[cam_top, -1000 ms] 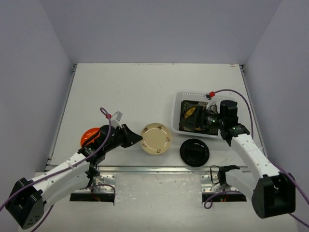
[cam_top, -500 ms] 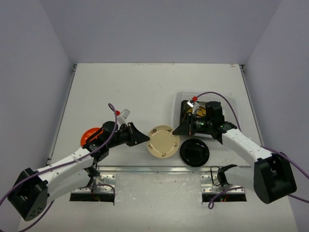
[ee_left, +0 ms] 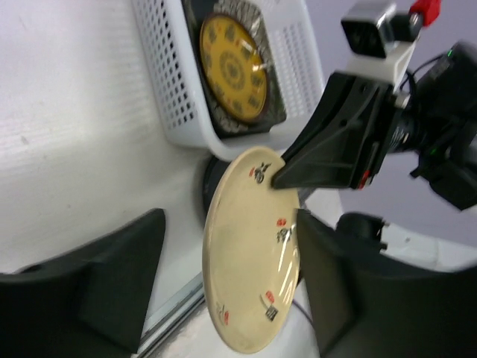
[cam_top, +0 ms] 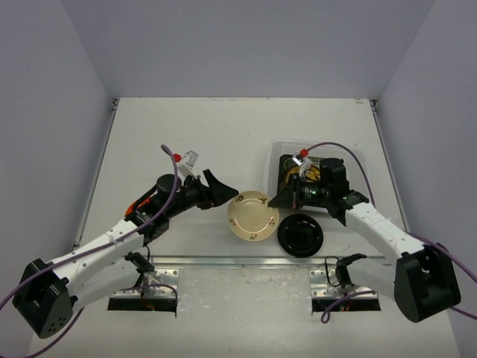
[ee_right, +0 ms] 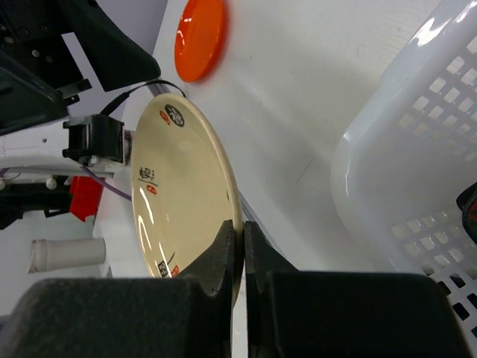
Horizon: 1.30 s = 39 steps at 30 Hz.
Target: Place the plates into the plastic bin on the countertop
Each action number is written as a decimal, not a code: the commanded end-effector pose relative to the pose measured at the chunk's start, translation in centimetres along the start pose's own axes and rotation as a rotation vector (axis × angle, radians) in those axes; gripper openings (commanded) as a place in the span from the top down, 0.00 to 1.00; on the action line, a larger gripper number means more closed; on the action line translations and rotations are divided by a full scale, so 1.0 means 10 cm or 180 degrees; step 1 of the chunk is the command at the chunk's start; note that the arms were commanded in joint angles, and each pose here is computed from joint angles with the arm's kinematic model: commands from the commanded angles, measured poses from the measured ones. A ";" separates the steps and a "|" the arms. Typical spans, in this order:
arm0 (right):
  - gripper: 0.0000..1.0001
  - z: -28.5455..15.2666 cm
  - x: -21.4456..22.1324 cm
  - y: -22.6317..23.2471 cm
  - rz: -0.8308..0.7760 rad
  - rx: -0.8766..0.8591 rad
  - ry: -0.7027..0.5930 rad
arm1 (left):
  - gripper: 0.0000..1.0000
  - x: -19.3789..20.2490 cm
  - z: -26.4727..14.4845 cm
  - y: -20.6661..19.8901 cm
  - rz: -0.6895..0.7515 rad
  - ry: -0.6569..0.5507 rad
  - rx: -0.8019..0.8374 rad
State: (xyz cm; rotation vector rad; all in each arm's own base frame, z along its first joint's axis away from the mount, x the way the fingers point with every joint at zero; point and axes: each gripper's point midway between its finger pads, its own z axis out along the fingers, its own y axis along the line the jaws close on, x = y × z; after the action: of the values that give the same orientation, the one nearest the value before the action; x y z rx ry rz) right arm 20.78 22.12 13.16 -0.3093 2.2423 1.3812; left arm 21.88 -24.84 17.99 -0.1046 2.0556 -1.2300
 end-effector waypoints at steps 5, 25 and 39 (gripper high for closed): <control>1.00 -0.23 -0.43 0.10 -0.0008 0.0113 -0.0584 | 0.08 -0.65 -0.07 -0.20 0.0168 -0.0762 -0.0250; 0.76 -1.45 -1.36 -1.48 0.0878 0.2355 -0.2010 | 0.00 0.43 0.08 0.30 0.0256 -0.0043 -0.0445; 0.01 -1.69 -1.17 -1.17 0.0508 0.2592 -0.1972 | 0.00 1.21 0.76 -0.11 0.0296 0.0455 -0.0176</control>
State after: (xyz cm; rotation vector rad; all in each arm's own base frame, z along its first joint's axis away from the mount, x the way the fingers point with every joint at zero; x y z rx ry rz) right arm 31.81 1.98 13.35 0.5862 2.1525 0.5114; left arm 16.57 -31.23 6.99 0.0754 2.3171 -1.0044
